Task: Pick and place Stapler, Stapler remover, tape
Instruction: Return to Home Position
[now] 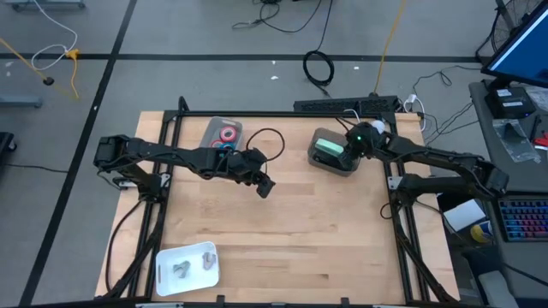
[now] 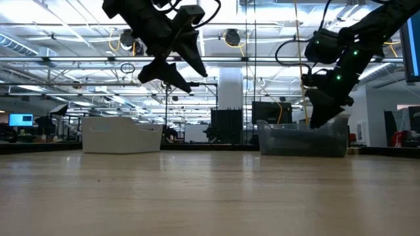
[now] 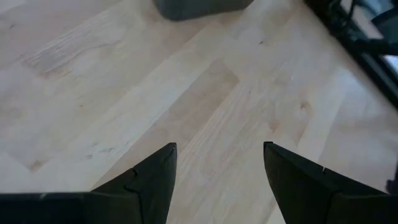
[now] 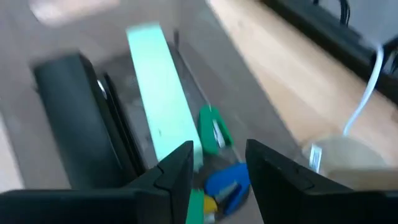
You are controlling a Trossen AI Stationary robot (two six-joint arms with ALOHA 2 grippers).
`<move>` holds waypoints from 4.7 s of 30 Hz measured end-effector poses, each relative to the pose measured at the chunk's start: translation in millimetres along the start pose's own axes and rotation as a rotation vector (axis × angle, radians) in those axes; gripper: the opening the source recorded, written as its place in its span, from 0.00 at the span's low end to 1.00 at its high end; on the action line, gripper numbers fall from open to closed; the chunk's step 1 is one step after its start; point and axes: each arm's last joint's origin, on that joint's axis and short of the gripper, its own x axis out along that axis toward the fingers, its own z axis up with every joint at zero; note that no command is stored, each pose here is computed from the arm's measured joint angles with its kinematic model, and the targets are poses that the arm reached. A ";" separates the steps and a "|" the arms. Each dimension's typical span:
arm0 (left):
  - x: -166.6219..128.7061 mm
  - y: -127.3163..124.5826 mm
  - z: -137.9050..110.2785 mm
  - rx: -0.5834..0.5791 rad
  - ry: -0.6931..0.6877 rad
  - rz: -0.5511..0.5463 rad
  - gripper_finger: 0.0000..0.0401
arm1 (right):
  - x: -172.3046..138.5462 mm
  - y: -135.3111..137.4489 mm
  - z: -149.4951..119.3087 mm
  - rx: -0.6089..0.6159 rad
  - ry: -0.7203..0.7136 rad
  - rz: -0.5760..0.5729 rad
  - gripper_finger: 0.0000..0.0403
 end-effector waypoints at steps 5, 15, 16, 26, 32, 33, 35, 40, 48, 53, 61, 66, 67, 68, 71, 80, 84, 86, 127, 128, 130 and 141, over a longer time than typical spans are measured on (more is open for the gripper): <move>-0.2 -4.3 5.1 -0.005 -0.051 -0.046 0.61 | -14.3 -0.5 6.1 0.018 -0.107 0.043 0.36; -0.1 -2.9 8.4 0.137 -0.026 -0.103 0.61 | -40.1 -5.6 8.3 0.102 -0.236 0.073 0.35; -0.1 -2.1 9.2 0.141 -0.021 -0.111 0.61 | -41.9 -6.0 8.2 0.111 -0.244 0.075 0.35; -70.5 7.8 2.7 0.208 -0.130 -0.073 0.61 | -66.9 -11.5 4.0 0.122 -0.348 0.109 0.35; -104.3 32.2 -41.4 0.214 -0.308 -0.193 0.61 | -89.5 -15.1 -0.4 0.057 -0.466 0.175 0.35; -107.6 35.8 -48.3 0.216 -0.335 -0.226 0.61 | -92.9 -16.0 -1.4 0.058 -0.483 0.175 0.35; -113.0 44.2 -62.6 0.222 -0.368 -0.275 0.61 | -98.0 -17.6 -4.4 0.052 -0.501 0.175 0.35; -118.0 65.5 -90.7 0.229 -0.405 -0.285 0.61 | -107.5 -20.7 -11.8 0.056 -0.527 0.178 0.35; -124.7 96.4 -118.7 0.240 -0.562 -0.343 0.61 | -117.3 -25.5 -29.7 0.085 -0.539 0.187 0.35; -123.9 113.0 -134.3 0.242 -0.613 -0.384 0.61 | -107.7 -26.2 -48.5 0.168 -0.616 0.224 0.35; -113.3 132.8 -153.7 0.254 -0.659 -0.401 0.61 | -78.8 -24.2 -78.7 0.233 -0.651 0.263 0.35; -105.1 140.7 -162.1 0.244 -0.650 -0.391 0.61 | -63.4 -22.2 -81.2 0.274 -0.730 0.260 0.35; -105.5 140.7 -161.9 0.248 -0.656 -0.389 0.61 | -59.5 -21.7 -81.7 0.291 -0.743 0.257 0.35; -105.7 140.7 -161.8 0.259 -0.660 -0.386 0.61 | -55.4 -21.0 -82.5 0.296 -0.755 0.260 0.35; -105.9 140.8 -161.7 0.289 -0.670 -0.375 0.61 | -44.4 -19.0 -84.4 0.319 -0.813 0.279 0.35; -106.5 140.4 -161.0 0.295 -0.685 -0.376 0.61 | -43.9 -17.2 -82.1 0.323 -0.878 0.342 0.35; -106.5 140.7 -160.7 0.292 -0.693 -0.362 0.61 | -41.6 -15.7 -83.3 0.278 -0.846 0.363 0.35; -106.3 140.8 -160.8 0.293 -0.691 -0.361 0.61 | -39.3 -14.4 -83.8 0.244 -0.819 0.377 0.35; -106.4 140.7 -160.8 0.281 -0.684 -0.365 0.61 | -33.1 -11.6 -82.8 0.314 -0.738 0.442 0.35; -106.4 140.7 -160.8 0.281 -0.684 -0.365 0.61 | -33.1 -11.6 -82.8 0.314 -0.738 0.442 0.35; -106.3 140.8 -160.9 0.281 -0.684 -0.365 0.61 | -33.1 -11.6 -82.8 0.314 -0.738 0.442 0.35; -106.4 140.7 -160.8 0.282 -0.684 -0.365 0.61 | -33.1 -11.6 -82.8 0.314 -0.738 0.442 0.35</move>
